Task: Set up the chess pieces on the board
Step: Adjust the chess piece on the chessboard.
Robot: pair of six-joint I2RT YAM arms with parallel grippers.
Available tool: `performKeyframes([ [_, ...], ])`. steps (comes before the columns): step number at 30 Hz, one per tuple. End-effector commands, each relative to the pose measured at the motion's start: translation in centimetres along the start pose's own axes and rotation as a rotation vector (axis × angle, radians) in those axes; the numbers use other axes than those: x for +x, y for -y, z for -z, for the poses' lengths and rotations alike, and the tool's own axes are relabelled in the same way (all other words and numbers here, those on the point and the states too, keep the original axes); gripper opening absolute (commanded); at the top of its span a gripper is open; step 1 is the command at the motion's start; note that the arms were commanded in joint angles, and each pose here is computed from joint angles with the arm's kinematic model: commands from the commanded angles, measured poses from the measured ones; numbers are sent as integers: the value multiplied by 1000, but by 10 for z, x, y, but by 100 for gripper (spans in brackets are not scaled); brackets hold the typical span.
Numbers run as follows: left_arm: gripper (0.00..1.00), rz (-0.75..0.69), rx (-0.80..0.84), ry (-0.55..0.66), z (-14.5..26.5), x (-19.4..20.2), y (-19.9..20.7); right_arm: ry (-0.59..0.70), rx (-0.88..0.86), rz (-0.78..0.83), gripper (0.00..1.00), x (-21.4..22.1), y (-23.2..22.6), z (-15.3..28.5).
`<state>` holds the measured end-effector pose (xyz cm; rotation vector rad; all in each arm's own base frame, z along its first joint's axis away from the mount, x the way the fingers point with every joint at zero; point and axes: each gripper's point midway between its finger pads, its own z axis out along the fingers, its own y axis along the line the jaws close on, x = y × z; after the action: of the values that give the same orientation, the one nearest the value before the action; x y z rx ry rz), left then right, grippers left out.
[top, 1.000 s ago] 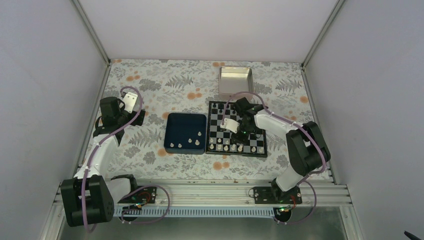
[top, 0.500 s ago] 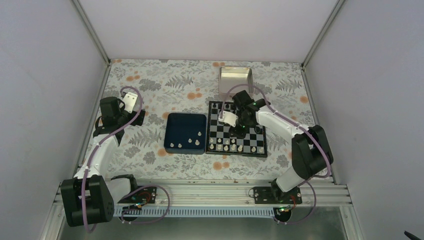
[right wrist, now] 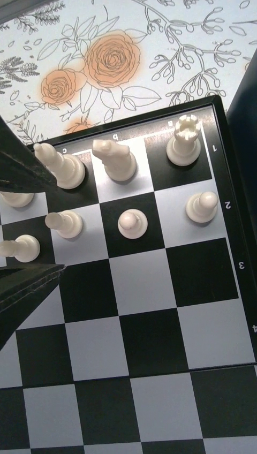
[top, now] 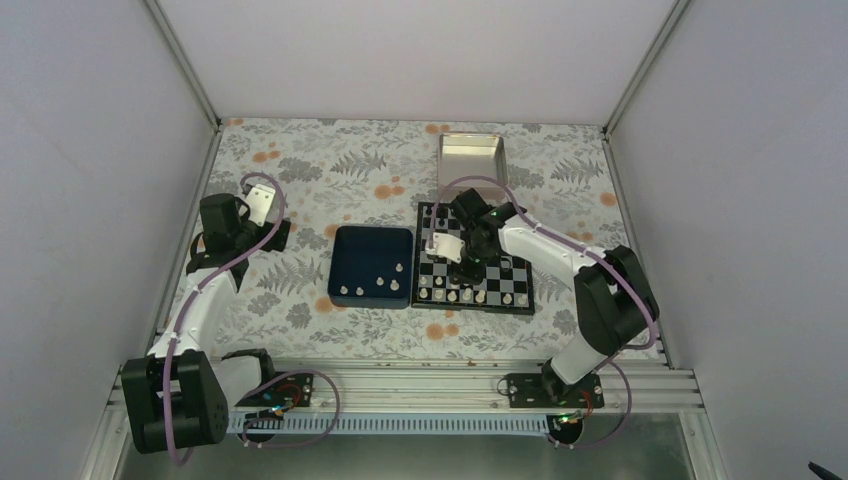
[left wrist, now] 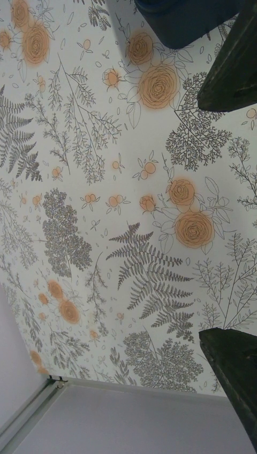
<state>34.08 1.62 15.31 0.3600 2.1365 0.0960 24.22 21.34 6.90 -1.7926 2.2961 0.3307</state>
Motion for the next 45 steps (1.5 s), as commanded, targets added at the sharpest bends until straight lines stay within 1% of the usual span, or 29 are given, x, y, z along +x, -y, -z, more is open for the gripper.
performKeyframes([
  [1,100,-1,-5,19,2,-3,-2,-15,13,-1,36,-2,3,-7],
  [7,100,-1,-5,19,2,-3,-2,-30,38,0,35,1,9,-12],
  [19,100,-2,-4,20,1,-3,-1,-29,27,5,28,0,8,-13],
  [23,100,-1,0,14,0,-1,-1,-38,3,8,28,2,2,-13],
  [25,100,-1,1,15,1,-2,-1,-47,-9,8,30,5,-1,-13],
  [32,100,-3,5,18,1,-2,0,-61,0,16,33,7,-2,-16],
  [35,100,-2,5,18,1,-2,0,-86,-20,16,32,9,-3,-28],
  [41,100,-3,5,18,1,-2,0,-112,-13,21,30,11,-1,-37],
  [45,100,-2,8,17,0,-2,1,-99,3,27,24,8,1,-34],
])
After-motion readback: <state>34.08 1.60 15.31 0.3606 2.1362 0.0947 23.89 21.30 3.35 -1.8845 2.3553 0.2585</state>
